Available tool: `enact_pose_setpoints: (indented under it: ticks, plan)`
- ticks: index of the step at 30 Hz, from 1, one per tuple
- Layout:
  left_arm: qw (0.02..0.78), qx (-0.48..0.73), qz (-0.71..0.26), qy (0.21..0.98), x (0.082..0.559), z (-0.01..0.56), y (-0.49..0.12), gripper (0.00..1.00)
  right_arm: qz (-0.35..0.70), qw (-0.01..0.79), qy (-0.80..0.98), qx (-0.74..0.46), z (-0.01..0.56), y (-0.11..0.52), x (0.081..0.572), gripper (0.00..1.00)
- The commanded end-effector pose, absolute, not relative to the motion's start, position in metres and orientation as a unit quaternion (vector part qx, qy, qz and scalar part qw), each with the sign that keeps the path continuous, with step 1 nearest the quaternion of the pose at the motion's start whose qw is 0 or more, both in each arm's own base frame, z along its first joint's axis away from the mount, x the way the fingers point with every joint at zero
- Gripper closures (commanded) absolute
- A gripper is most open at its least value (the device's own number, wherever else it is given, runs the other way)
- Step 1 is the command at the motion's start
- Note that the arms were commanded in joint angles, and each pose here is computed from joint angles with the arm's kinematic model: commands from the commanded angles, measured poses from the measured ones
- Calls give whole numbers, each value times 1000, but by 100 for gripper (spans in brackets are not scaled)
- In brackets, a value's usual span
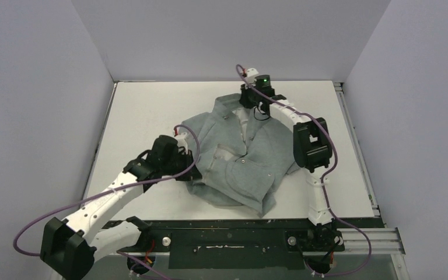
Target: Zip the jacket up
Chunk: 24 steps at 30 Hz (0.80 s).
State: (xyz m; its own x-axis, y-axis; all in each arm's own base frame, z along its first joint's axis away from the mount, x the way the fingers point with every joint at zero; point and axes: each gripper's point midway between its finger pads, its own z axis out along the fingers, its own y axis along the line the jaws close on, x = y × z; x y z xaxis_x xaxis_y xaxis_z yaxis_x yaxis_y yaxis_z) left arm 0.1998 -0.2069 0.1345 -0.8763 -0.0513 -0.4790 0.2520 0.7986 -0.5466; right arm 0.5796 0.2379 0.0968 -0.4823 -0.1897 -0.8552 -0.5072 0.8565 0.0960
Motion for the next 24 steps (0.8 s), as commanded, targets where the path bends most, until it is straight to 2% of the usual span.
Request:
enact_pose_setpoints:
  ticks: [1,6,10,15,22,24]
  plan:
    - [283,123,-320,896,260,164,-195,100,151,618,771,5,229,143,604,100]
    - [259,198,-228,917,308,160,-178,100,91,636,760,97,241,73,569,100]
    - [231,234,-117,937,336,146,-151,100,45,636,754,160,238,27,533,100]
    - [174,256,7,951,344,114,-121,100,9,630,743,226,218,-11,482,100]
    - [150,286,34,946,350,106,-126,100,24,621,724,300,193,-31,424,100]
    - [160,293,22,942,352,110,-135,100,31,618,727,300,189,-28,415,95]
